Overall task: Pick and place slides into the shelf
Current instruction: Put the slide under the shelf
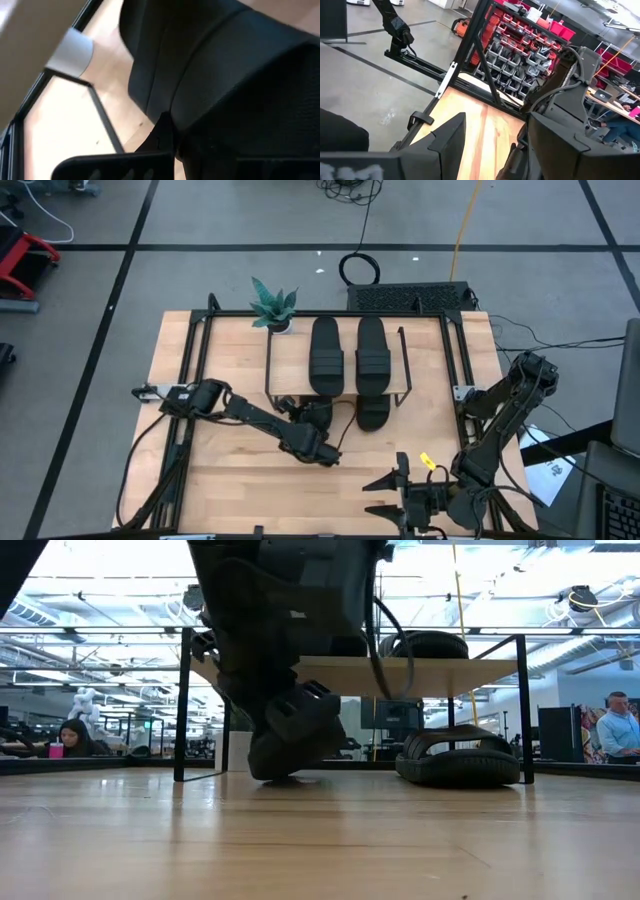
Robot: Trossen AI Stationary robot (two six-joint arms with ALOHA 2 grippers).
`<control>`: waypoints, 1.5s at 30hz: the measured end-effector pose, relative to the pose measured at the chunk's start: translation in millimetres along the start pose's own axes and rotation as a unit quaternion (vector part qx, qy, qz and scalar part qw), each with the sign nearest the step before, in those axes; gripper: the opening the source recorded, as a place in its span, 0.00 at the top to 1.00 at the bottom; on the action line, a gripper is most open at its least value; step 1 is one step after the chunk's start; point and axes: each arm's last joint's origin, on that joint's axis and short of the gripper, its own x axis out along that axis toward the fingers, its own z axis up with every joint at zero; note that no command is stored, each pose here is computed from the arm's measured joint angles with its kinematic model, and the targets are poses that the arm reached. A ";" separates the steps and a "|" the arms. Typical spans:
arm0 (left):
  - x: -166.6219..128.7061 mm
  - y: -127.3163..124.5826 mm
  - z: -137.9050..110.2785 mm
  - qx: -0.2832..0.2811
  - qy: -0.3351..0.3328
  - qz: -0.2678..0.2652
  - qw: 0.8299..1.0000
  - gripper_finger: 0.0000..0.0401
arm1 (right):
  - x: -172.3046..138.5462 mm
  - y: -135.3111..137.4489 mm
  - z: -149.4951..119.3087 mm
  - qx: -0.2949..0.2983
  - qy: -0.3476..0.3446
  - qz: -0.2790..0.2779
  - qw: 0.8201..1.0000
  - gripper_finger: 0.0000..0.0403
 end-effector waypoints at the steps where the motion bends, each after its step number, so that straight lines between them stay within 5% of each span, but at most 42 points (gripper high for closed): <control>1: -0.1 -1.3 0.7 0.008 -0.002 -0.006 1.000 1.00 | -0.6 0.5 0.0 0.000 0.000 0.001 1.000 0.50; 11: -0.7 -8.1 2.9 0.006 0.004 -0.042 0.999 0.90 | -2.4 3.1 -1.7 -0.006 0.000 0.006 1.000 0.50; 23: -2.9 -13.2 2.2 0.011 0.028 -0.078 0.997 0.49 | -2.4 3.1 -1.9 -0.006 0.000 0.006 1.000 0.50; 29: -6.8 -10.2 2.3 0.046 0.056 -0.101 0.992 0.36 | -2.4 3.2 -1.9 -0.006 0.000 0.006 1.000 0.50; 45: -58.0 29.6 22.5 0.088 0.020 -0.179 0.980 0.40 | -2.4 3.2 -2.1 -0.006 0.001 0.006 1.000 0.50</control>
